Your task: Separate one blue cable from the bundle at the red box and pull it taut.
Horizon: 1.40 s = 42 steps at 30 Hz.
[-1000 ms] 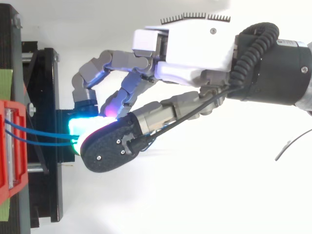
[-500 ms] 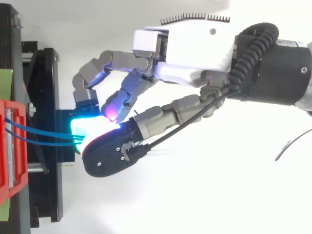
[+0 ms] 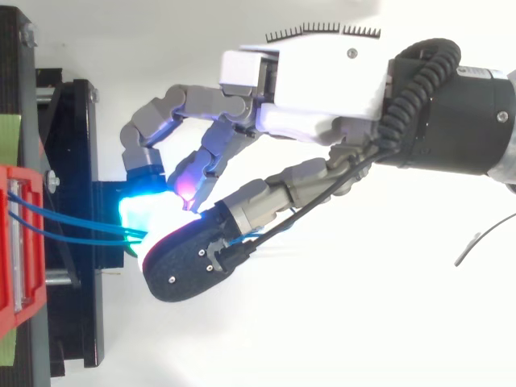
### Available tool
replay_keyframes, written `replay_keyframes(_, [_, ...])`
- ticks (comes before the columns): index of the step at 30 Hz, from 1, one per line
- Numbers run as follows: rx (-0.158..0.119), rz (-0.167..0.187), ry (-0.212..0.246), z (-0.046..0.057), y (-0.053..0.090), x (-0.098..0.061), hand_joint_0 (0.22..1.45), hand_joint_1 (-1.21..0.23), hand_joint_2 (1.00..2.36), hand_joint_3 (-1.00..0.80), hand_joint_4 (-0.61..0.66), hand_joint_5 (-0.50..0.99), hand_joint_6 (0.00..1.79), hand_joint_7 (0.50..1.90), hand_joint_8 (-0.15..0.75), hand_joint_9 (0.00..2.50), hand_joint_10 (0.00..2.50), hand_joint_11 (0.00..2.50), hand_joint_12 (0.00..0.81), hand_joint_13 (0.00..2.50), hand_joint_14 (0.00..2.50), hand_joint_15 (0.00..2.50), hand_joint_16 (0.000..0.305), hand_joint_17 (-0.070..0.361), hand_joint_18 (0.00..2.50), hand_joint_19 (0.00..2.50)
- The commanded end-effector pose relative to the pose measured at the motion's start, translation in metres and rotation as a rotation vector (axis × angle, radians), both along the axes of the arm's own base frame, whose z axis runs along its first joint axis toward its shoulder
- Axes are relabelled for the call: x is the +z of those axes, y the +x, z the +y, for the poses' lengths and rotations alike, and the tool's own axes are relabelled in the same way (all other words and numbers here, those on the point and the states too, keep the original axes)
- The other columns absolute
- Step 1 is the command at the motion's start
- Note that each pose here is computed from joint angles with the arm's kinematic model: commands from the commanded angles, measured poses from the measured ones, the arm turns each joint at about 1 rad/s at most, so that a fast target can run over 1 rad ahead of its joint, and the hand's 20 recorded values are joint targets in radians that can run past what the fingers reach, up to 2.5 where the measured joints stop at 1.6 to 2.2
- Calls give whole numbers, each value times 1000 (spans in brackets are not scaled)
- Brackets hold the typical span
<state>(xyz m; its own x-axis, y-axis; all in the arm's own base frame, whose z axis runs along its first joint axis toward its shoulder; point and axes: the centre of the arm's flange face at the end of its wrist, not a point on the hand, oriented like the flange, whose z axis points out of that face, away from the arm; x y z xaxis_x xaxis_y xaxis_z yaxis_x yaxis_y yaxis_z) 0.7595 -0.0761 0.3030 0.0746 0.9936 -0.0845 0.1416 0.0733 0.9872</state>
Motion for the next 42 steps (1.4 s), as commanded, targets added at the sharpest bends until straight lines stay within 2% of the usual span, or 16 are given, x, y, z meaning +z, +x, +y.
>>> replay_keyframes(1, [0, 2, 0, 0, 0, -1, 824, -938, 1000, -500, -103, -174, 922, 1232, 290, 1017, 24, 783, 343, 760, 16, 426, 37, 83, 703, 463])
replay_keyframes(5, [0, 0, 0, 0, 0, 0, 787, -942, 1000, -500, -32, -170, 919, 1257, 290, 1028, 23, 783, 340, 767, 18, 424, 36, 81, 712, 456])
replay_keyframes(6, [0, 0, 0, 0, 0, 0, 749, -928, 1000, -500, -12, -165, 914, 1318, 294, 1039, 23, 781, 341, 768, 16, 429, 36, 81, 708, 471])
replay_keyframes(9, [0, 0, 0, 0, 0, 0, 745, -911, 1000, -500, -28, -162, 912, 1418, 301, 1057, 23, 785, 342, 777, 16, 430, 36, 81, 710, 474])
replay_keyframes(11, [0, 0, 0, 0, 0, 0, 712, -862, 1000, -500, -23, -159, 915, 1447, 301, 1071, 23, 782, 340, 781, 17, 437, 36, 81, 707, 492])
replay_keyframes(12, [0, 0, 0, 0, 0, 0, 687, -811, 1000, -500, -37, -154, 918, 1377, 303, 1083, 21, 793, 341, 785, 18, 437, 36, 81, 705, 499])
replay_keyframes(15, [2, 0, 0, 1, 0, 0, 639, -717, 1000, -500, 9, -145, 913, 1279, 308, 1105, 24, 781, 346, 791, 18, 439, 36, 81, 698, 514])
replay_keyframes(24, [1, 0, -2, 1, 0, 0, 582, -477, 1000, -500, 24, -134, 889, 1239, 303, 1124, 23, 761, 347, 792, 16, 447, 37, 83, 688, 542])
replay_keyframes(31, [0, 0, 0, 1, 0, 0, 525, -434, 1000, -500, 53, -137, 875, 1238, 323, 1145, 20, 765, 364, 807, 16, 450, 40, 90, 708, 536])
replay_keyframes(35, [0, 0, 3, 1, 0, 0, 479, -476, 1000, -500, 77, -141, 874, 1204, 347, 1165, 21, 767, 383, 851, 15, 449, 44, 98, 756, 523])
replay_keyframes(39, [-2, 1, 3, 1, 0, -1, 452, -709, 1000, -500, 82, -151, 878, 1180, 354, 1192, 24, 809, 401, 939, 16, 489, 46, 102, 803, 497])
replay_keyframes(40, [-2, 0, 3, 1, 0, 0, 452, -725, 1000, -500, 82, -152, 879, 1174, 352, 1198, 19, 828, 400, 941, 16, 491, 45, 102, 804, 497])
replay_keyframes(41, [-2, 0, 3, 1, 0, 0, 464, -789, 1000, -500, 68, -162, 887, 1141, 347, 1193, 22, 851, 395, 949, 17, 509, 44, 100, 802, 494])
replay_keyframes(42, [-2, 0, 3, 1, 0, 0, 496, -846, 1000, -500, 63, -165, 886, 1166, 330, 1183, 24, 903, 383, 946, 18, 533, 42, 95, 785, 498])
